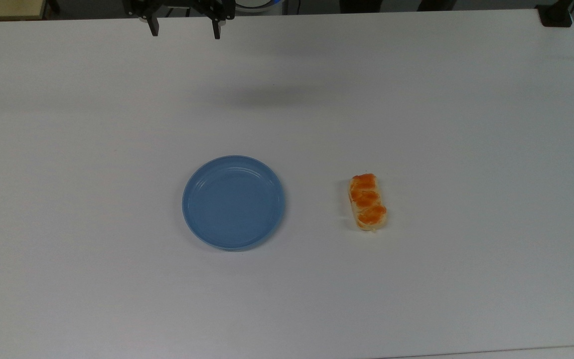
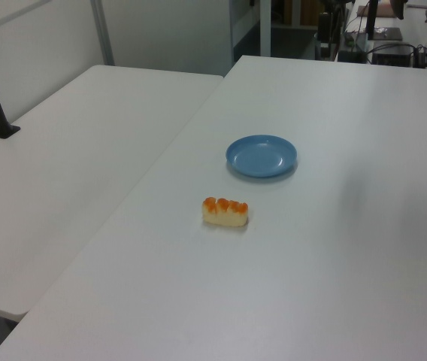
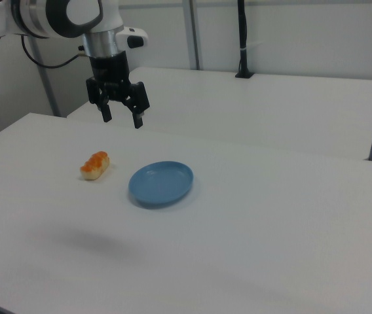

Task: Put the bread on a plate
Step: 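Move the open gripper down toward the orange-topped bread piece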

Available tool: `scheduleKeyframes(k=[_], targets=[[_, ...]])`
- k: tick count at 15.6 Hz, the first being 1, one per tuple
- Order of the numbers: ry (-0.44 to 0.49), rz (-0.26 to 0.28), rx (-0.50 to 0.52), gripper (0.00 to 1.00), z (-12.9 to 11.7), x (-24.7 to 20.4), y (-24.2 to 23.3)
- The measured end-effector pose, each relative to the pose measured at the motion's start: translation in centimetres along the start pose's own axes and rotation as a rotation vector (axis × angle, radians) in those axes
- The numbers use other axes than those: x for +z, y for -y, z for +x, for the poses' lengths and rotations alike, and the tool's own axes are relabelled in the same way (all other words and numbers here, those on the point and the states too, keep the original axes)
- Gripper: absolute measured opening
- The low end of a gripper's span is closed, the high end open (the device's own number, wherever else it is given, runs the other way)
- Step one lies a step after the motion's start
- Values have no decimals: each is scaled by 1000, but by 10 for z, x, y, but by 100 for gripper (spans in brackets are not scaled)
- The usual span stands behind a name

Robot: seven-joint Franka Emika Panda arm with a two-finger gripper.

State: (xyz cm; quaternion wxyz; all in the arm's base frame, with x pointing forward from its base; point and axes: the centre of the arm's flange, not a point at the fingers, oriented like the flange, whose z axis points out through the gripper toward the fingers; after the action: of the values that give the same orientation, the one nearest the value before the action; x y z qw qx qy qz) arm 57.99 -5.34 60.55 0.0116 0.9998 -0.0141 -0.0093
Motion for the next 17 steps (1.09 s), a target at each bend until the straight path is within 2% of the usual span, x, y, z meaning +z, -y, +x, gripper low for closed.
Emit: scheduleKeyframes(k=[17], targets=[[-4,11,18,100,-1,-2,-8]])
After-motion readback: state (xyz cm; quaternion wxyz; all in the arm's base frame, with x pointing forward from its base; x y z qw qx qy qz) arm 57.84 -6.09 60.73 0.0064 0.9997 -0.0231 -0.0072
